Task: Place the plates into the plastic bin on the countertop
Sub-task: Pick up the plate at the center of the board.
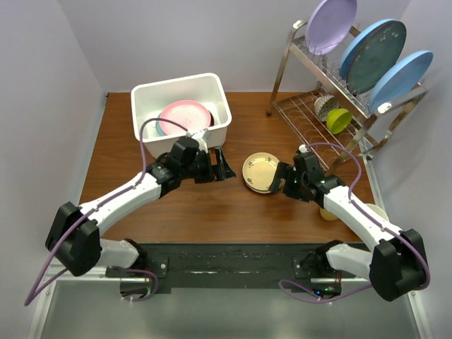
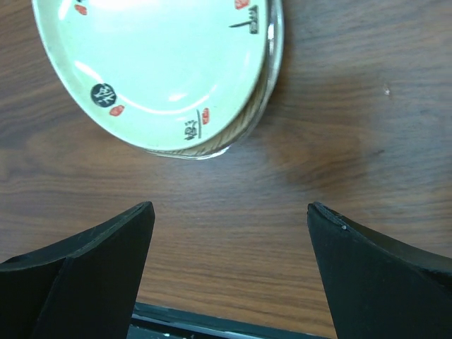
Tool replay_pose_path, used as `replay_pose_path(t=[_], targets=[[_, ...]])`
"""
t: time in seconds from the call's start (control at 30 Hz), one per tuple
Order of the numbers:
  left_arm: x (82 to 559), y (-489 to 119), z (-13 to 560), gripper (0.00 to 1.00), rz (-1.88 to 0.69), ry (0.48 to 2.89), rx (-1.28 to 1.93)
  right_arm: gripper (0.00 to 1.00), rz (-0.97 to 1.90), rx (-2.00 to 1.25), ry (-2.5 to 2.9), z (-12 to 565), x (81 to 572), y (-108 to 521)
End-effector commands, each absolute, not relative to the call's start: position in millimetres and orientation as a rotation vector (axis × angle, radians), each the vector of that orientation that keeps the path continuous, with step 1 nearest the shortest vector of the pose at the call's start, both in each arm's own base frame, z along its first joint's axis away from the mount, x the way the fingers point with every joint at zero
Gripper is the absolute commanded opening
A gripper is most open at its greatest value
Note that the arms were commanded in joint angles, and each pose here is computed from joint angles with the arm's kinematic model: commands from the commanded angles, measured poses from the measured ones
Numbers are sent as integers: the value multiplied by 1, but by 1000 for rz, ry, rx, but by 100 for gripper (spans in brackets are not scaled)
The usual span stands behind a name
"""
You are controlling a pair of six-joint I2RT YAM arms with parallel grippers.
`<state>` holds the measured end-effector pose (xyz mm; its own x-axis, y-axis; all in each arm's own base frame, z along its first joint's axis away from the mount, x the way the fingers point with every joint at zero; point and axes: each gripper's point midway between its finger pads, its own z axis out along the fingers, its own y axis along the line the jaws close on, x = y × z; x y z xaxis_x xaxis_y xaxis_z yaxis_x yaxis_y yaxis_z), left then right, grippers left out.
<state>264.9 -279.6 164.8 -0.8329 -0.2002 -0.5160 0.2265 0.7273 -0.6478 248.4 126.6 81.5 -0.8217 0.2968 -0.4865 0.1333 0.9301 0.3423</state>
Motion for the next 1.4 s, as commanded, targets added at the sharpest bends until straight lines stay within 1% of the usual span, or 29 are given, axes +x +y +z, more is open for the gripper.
replay_pose_path(t=[0.0,0.03,0.1,0.27,0.8,1.07,1.2,1.37], targets=[[277,-298,156,88,-995,2318,-21,93,442,323,2514,81,248,124],[277,-299,151,86,-989,2324,-29,93,451,322,2517,80,247,124],[281,-305,142,86,-988,2333,-57,92,459,333,2513,79,248,122],[290,-320,122,79,-1003,2344,-84,92,467,351,2520,75,245,118],[324,-361,104,56,-1011,2340,-92,92,490,381,2516,71,242,113],[333,-366,91,51,-974,2352,-99,92,491,388,2519,69,241,108],[336,-368,87,46,-982,2349,-108,92,503,386,2522,68,240,108],[340,-371,82,43,-980,2352,-109,93,505,381,2524,69,239,107]])
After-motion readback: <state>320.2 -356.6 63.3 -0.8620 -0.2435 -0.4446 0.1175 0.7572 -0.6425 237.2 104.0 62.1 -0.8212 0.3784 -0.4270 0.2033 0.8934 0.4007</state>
